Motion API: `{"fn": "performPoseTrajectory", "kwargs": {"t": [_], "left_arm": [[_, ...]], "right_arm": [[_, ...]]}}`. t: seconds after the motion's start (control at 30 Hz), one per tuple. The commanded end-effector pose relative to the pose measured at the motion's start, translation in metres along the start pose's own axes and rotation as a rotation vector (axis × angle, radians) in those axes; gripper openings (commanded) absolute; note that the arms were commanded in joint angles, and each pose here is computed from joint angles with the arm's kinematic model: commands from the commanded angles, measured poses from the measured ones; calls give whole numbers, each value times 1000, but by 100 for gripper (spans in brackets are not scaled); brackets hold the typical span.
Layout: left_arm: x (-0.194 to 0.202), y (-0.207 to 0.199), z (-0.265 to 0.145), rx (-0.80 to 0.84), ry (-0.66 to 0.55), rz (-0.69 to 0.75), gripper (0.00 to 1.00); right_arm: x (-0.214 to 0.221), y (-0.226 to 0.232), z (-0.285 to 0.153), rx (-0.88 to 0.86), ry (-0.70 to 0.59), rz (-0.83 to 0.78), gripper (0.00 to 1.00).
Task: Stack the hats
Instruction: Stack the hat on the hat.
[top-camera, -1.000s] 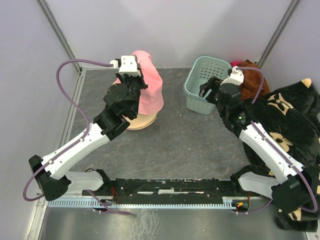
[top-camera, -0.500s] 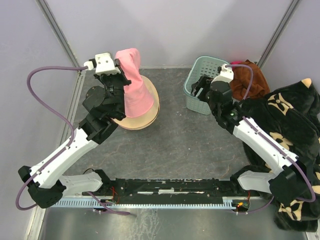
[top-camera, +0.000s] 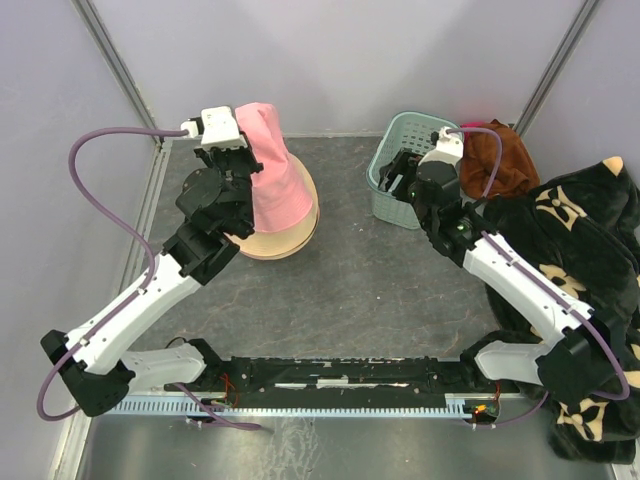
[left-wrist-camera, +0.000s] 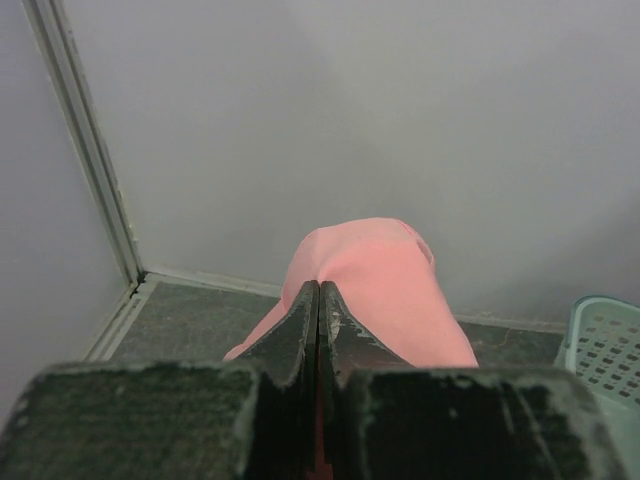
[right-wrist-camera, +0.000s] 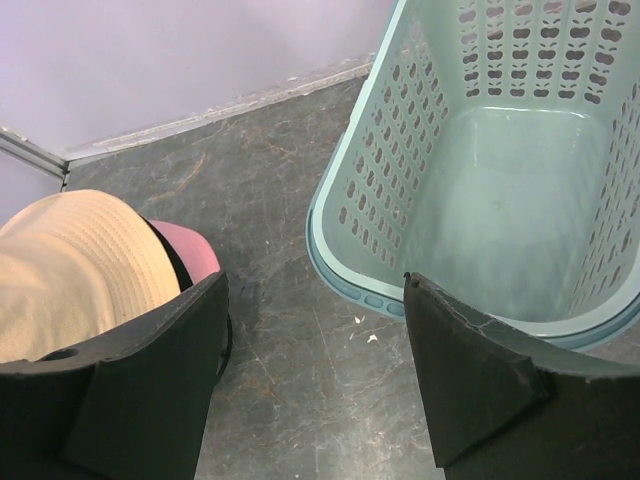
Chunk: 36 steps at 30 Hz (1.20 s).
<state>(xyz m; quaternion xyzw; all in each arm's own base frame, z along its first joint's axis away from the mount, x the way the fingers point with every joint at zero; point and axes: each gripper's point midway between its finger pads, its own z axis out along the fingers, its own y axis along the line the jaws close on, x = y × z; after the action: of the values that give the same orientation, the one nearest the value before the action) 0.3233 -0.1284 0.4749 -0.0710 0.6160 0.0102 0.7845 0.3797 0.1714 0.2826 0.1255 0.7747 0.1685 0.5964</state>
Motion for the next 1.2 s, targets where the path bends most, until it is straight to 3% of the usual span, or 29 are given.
{"fn": "performPoseTrajectory", "kwargs": {"t": [0.0, 0.37, 0.6, 0.83, 1.17], "left_arm": [[19, 15, 11, -44, 33, 0, 3], [60, 19, 22, 26, 133, -19, 3], [73, 22, 19, 27, 180, -13, 3], [82, 31, 14, 7, 211, -1, 3], [89, 36, 12, 4, 235, 4, 3]], "right_arm": [[-27, 27, 2, -77, -62, 22, 79], [-2, 94, 16, -320, 18, 112, 84], [4, 133, 18, -496, 54, 332, 85], [21, 171, 13, -665, 182, 635, 85], [36, 207, -13, -794, 279, 796, 86]]}}
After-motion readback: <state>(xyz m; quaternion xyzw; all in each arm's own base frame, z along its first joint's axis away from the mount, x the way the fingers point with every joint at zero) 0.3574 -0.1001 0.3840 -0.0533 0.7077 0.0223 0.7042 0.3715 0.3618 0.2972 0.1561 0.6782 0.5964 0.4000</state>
